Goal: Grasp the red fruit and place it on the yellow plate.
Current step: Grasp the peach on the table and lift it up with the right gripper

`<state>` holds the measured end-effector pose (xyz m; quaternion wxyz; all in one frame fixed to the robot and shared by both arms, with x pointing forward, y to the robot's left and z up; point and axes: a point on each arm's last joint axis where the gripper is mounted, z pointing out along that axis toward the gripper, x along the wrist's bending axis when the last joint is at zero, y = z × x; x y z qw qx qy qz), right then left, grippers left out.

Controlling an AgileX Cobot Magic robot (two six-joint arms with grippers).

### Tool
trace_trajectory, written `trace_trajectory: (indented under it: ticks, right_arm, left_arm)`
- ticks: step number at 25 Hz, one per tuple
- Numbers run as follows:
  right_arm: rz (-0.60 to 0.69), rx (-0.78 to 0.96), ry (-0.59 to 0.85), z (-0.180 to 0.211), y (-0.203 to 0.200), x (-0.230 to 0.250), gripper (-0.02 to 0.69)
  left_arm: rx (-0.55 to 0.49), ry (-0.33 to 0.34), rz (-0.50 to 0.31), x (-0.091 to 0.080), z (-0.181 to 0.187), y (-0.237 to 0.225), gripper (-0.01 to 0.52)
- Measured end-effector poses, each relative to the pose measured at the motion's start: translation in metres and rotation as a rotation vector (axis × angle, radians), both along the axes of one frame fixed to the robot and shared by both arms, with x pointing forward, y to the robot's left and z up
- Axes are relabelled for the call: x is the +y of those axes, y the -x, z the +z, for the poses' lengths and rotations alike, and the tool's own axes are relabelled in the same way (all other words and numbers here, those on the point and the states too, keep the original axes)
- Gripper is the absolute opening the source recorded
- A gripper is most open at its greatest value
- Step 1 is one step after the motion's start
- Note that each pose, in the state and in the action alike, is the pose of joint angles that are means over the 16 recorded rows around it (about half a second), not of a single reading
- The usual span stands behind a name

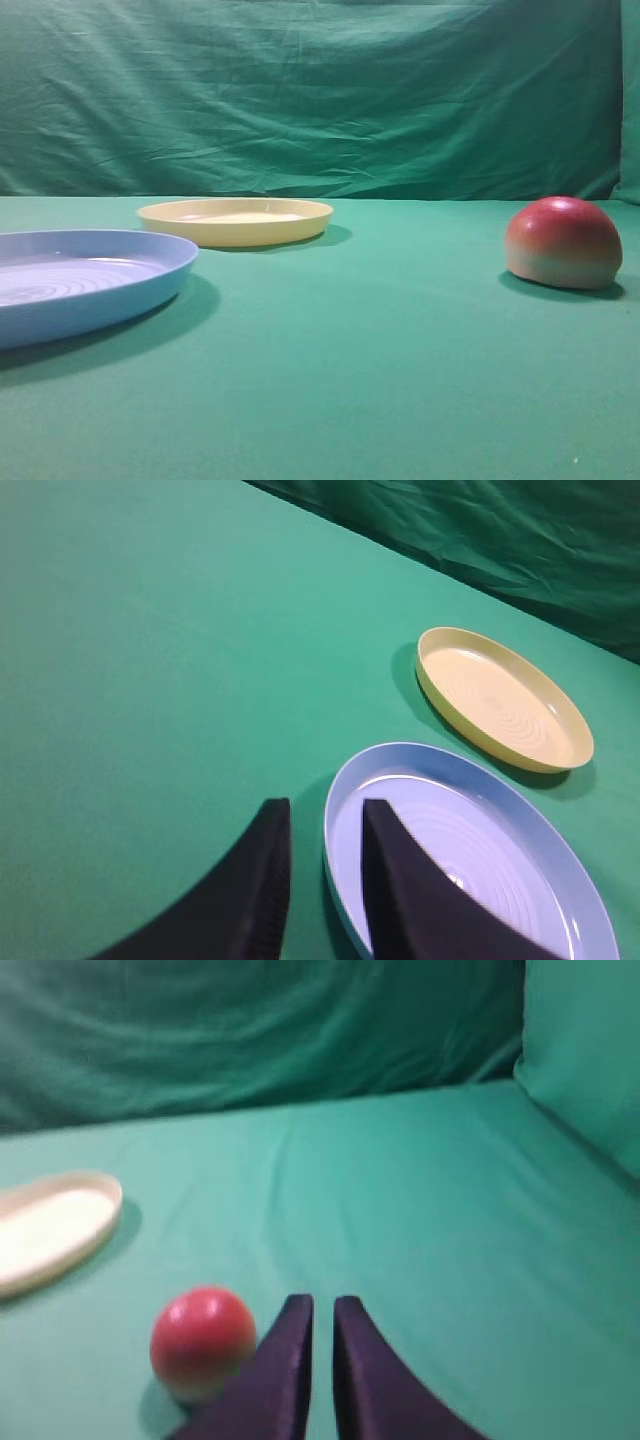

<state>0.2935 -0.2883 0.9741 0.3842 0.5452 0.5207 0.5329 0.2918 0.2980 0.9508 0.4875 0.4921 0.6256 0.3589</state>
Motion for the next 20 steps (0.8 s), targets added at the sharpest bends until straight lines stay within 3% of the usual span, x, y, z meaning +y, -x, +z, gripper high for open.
trace_trajectory:
  ticks: [7, 20]
  right_arm:
    - [0.041, 0.082, 0.039, 0.031, -0.01, 0.004, 0.0]
    - [0.254, 0.653, 0.195, 0.044, -0.076, 0.018, 0.0]
  left_arm:
    - [0.0, 0.0, 0.0, 0.0, 0.0, 0.0, 0.157]
    - [0.0, 0.0, 0.0, 0.0, 0.0, 0.0, 0.157]
